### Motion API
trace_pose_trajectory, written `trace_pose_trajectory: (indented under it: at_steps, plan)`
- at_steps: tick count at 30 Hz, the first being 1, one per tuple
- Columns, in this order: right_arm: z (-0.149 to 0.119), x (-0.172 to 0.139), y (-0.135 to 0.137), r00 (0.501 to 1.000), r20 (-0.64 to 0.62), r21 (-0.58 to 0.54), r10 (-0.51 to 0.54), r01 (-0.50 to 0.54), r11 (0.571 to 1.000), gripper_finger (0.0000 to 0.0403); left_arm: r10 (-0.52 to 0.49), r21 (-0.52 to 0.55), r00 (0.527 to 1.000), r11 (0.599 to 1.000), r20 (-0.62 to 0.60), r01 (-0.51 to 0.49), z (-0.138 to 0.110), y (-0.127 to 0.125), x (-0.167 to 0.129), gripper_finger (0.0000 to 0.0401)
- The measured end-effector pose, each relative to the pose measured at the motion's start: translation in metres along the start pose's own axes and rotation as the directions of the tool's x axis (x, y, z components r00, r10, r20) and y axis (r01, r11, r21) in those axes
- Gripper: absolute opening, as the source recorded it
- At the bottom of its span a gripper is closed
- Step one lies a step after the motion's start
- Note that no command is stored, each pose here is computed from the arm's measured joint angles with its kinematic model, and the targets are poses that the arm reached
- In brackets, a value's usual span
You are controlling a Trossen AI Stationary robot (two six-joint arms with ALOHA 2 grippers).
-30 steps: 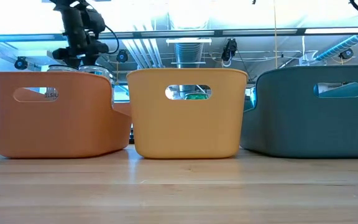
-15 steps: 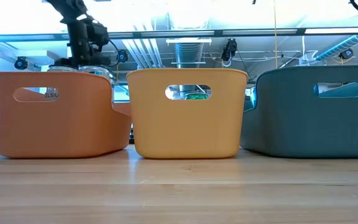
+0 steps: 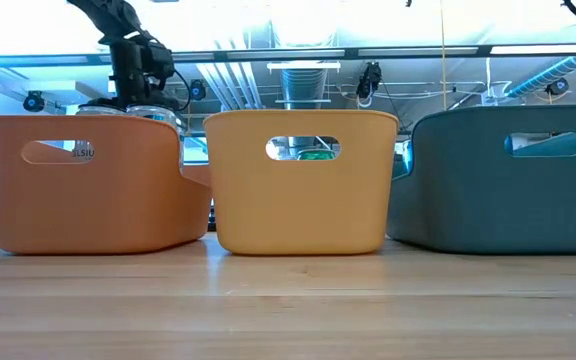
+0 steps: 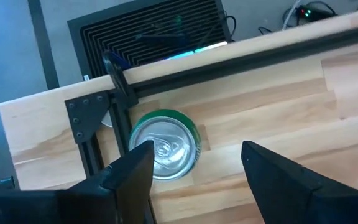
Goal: Sort soda cans
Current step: Put the top left green soda can into the yellow bin
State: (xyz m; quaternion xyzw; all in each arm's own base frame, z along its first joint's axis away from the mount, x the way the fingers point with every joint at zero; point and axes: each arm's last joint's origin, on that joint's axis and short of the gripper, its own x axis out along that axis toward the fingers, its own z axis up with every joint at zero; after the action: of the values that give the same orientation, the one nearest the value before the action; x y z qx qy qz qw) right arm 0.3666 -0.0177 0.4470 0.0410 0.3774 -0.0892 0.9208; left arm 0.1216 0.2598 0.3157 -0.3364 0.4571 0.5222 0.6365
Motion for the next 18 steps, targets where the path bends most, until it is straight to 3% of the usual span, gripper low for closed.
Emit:
trace_pose_trajectory:
  at_steps: [9,18]
  plan:
    - [-0.007,-0.001,0.001,0.998,-0.065,0.004,-0.004,0.004,1.000,0.0354,0.053,-0.050,0.999,0.997,0.000,-0.053,0.006,0.000,0.011,0.0273]
    - [-0.010,-0.001,0.001,0.995,-0.102,-0.050,-0.009,0.004,0.999,0.0352,0.132,0.027,0.973,0.991,-0.187,-0.129,0.029,-0.001,0.050,0.0279]
